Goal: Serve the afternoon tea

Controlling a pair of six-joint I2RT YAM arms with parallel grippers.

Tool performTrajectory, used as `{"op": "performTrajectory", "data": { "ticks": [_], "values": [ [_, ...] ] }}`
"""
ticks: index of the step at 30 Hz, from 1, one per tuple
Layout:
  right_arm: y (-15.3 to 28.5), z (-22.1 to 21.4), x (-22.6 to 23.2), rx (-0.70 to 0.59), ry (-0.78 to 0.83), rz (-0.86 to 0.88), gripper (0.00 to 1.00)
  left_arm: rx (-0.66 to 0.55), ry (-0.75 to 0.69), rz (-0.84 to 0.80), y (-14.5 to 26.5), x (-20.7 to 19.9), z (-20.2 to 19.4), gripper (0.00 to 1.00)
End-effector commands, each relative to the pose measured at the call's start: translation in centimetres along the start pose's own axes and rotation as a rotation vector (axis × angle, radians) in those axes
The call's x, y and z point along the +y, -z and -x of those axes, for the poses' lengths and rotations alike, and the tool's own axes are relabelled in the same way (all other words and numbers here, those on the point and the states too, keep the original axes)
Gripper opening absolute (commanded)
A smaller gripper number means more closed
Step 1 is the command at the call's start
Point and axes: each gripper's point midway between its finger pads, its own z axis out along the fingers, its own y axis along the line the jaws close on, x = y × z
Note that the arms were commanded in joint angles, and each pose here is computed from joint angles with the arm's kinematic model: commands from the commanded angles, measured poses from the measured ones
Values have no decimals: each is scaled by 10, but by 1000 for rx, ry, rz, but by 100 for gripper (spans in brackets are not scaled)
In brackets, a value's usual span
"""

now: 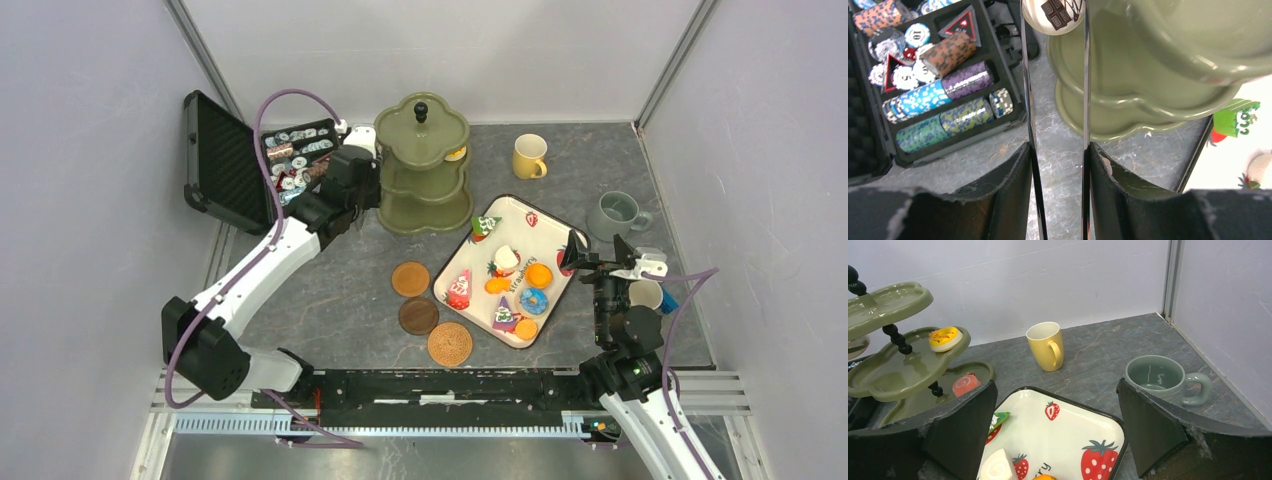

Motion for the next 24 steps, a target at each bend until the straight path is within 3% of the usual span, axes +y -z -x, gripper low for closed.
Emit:
{"op": "performTrajectory", "data": {
  "ticks": [1,18,24],
  "values": [
    [0,7,0,-30,-27,-6,98,-108,12,-53,-8,-15,44,40],
    [1,5,-1,-27,-27,-9,98,-109,25,-174,-52,-55,41,41],
    [1,5,0,-26,-27,-7,98,-81,18,-182,-60,-60,34,48]
  ]
}}
